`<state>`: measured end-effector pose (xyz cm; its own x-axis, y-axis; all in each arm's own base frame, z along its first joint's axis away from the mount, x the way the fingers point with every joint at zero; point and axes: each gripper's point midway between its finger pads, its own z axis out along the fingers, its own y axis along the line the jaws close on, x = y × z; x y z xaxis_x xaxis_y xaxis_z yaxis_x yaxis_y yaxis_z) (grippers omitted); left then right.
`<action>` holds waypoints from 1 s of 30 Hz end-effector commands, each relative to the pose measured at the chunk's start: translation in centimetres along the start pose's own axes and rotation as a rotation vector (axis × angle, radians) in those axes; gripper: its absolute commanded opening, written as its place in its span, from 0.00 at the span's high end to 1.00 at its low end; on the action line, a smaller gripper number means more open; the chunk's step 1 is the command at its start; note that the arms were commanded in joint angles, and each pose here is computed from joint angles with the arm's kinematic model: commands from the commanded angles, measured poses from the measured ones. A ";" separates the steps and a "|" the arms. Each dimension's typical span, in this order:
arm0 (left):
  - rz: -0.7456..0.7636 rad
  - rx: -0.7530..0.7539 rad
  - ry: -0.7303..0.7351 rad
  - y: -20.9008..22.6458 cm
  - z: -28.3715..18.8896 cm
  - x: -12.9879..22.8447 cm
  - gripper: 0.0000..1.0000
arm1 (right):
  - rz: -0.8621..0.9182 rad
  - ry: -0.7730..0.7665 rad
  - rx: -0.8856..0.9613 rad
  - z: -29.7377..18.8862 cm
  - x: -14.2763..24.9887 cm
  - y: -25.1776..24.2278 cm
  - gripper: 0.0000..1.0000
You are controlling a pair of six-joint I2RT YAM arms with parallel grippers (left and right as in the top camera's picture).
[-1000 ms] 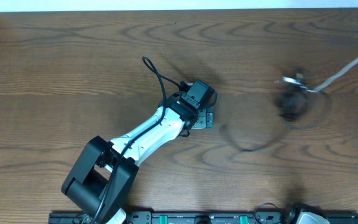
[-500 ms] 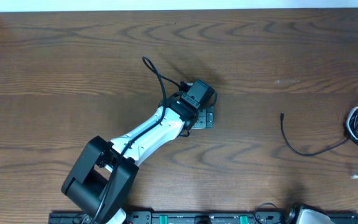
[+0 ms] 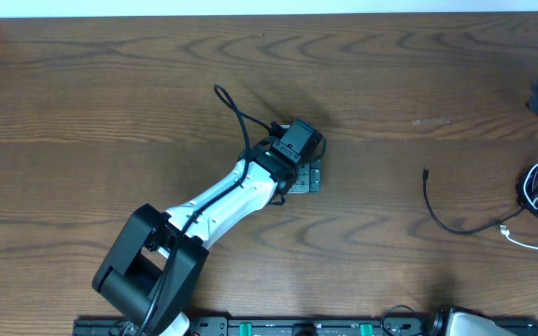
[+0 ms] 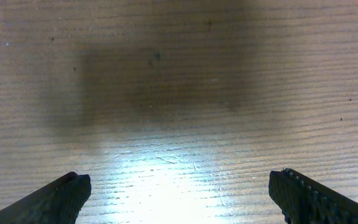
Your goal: Untangle cables
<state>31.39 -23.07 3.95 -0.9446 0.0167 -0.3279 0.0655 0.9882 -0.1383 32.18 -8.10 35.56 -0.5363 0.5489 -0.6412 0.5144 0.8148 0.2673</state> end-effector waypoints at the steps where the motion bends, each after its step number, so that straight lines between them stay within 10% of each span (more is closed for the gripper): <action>1: 0.003 0.004 -0.011 0.1 -0.5 -0.3 0.02 | 0.070 -0.004 0.321 1.5 -0.1 -5.7 0.69; 15: 0.005 0.005 -0.010 0.0 -0.5 -0.2 0.02 | 0.191 0.302 0.622 11.1 5.9 -15.8 0.40; 23: 0.005 0.005 -0.010 0.0 -0.5 -0.2 0.02 | 0.221 0.368 0.634 17.4 10.8 -18.9 0.11; 30: 0.006 0.005 -0.010 0.0 -0.5 -0.2 0.02 | 0.238 0.458 0.531 22.6 15.1 -20.0 0.07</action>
<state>31.38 -23.07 3.94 -0.9446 0.0172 -0.3277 0.0659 0.9882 -0.1380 29.26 -21.02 6.53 -0.5087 0.8134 -0.2821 0.8598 0.4966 -0.1187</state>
